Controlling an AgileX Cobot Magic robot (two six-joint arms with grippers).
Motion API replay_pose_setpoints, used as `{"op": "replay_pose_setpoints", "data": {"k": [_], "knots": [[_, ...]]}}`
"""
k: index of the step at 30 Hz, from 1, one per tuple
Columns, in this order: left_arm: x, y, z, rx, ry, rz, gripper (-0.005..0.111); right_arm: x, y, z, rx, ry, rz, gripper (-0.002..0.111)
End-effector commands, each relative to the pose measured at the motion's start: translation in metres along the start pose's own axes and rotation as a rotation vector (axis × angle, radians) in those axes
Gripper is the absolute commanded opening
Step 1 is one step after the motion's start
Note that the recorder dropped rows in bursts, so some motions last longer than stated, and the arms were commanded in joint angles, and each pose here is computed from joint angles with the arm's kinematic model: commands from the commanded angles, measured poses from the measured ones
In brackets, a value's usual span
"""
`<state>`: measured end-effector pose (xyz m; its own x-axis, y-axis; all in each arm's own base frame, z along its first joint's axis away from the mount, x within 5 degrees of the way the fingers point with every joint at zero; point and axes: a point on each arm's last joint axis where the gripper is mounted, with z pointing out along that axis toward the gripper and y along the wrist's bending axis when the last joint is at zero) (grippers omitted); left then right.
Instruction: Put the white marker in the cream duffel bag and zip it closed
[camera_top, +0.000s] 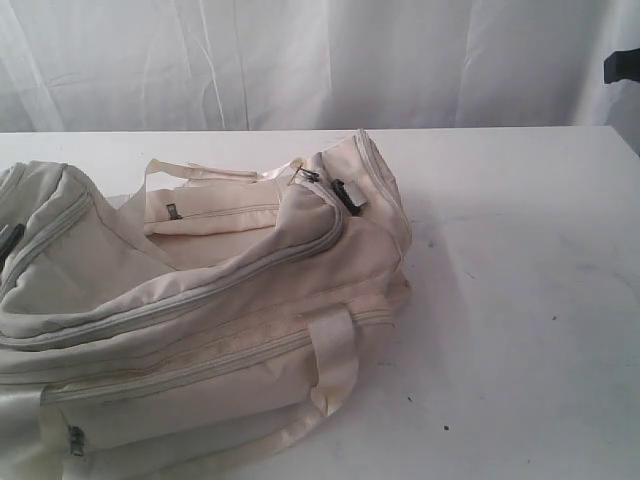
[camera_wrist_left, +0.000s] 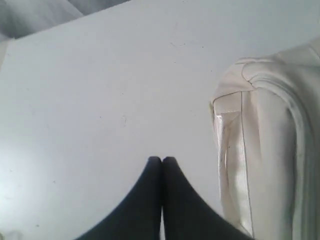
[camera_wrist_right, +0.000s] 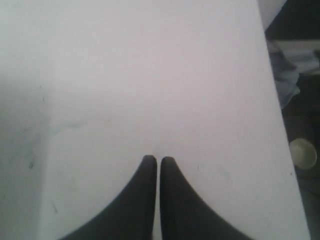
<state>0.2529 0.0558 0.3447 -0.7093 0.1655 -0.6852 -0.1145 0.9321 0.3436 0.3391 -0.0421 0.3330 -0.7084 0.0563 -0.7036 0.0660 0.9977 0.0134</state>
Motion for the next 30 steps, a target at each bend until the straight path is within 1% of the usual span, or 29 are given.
{"op": "replay_pose_setpoints", "data": {"k": [1,3,4,5,6,8,10,12,14,17,19,21,23,25,28,29,30], "knots": [[0.035,0.016,-0.010,-0.008,-0.097,-0.205,0.000,-0.009,0.000,-0.052,0.038,-0.420,0.010,0.003],[0.055,0.013,-0.022,-0.028,-0.169,-0.225,0.000,0.001,0.000,-0.075,0.061,-0.576,0.006,0.003],[0.065,0.009,-0.026,-0.030,-0.196,-0.222,0.000,0.010,0.001,-0.081,0.067,-0.610,0.007,0.003],[0.072,0.006,-0.037,-0.041,-0.276,-0.224,0.000,0.019,0.001,-0.087,0.073,-0.644,0.007,0.003],[0.079,0.003,-0.042,-0.045,-0.320,-0.228,0.000,0.029,0.001,-0.092,0.077,-0.665,0.008,0.003],[0.089,-0.001,-0.062,-0.058,-0.443,-0.268,0.000,0.050,0.002,-0.095,0.079,-0.662,0.009,0.003],[0.097,-0.002,-0.079,-0.074,-0.514,-0.278,0.000,0.072,0.003,-0.096,0.080,-0.644,0.010,0.003],[0.106,-0.003,-0.094,-0.108,-0.549,-0.231,0.000,0.095,0.005,-0.108,0.078,-0.670,0.020,0.003],[0.114,-0.003,-0.112,-0.143,-0.571,-0.195,0.000,0.112,0.007,-0.137,0.081,-0.784,0.021,0.003],[0.124,-0.004,-0.134,-0.166,-0.634,-0.217,0.000,0.135,0.010,-0.174,0.097,-0.942,-0.004,0.003],[0.130,-0.006,-0.135,-0.156,-0.618,-0.256,0.000,0.147,0.011,-0.187,0.104,-0.989,-0.019,0.003],[0.141,-0.010,-0.125,-0.136,-0.532,-0.282,0.000,0.157,0.012,-0.184,0.097,-0.959,-0.017,0.003],[0.155,-0.017,-0.106,-0.115,-0.428,-0.280,0.000,0.167,0.012,-0.172,0.091,-0.880,-0.020,0.003],[0.168,-0.024,-0.088,-0.084,-0.351,-0.291,0.000,0.175,0.012,-0.155,0.096,-0.789,-0.046,0.003],[0.185,-0.035,-0.072,-0.027,-0.261,-0.342,0.000,0.187,0.012,-0.134,0.082,-0.650,-0.045,0.003],[0.191,-0.039,-0.068,-0.003,-0.215,-0.376,0.000,0.192,0.012,-0.129,0.074,-0.600,-0.041,0.003],[0.197,-0.042,-0.065,0.011,-0.170,-0.415,0.000,0.196,0.013,-0.125,0.057,-0.558,-0.008,0.003]]}}
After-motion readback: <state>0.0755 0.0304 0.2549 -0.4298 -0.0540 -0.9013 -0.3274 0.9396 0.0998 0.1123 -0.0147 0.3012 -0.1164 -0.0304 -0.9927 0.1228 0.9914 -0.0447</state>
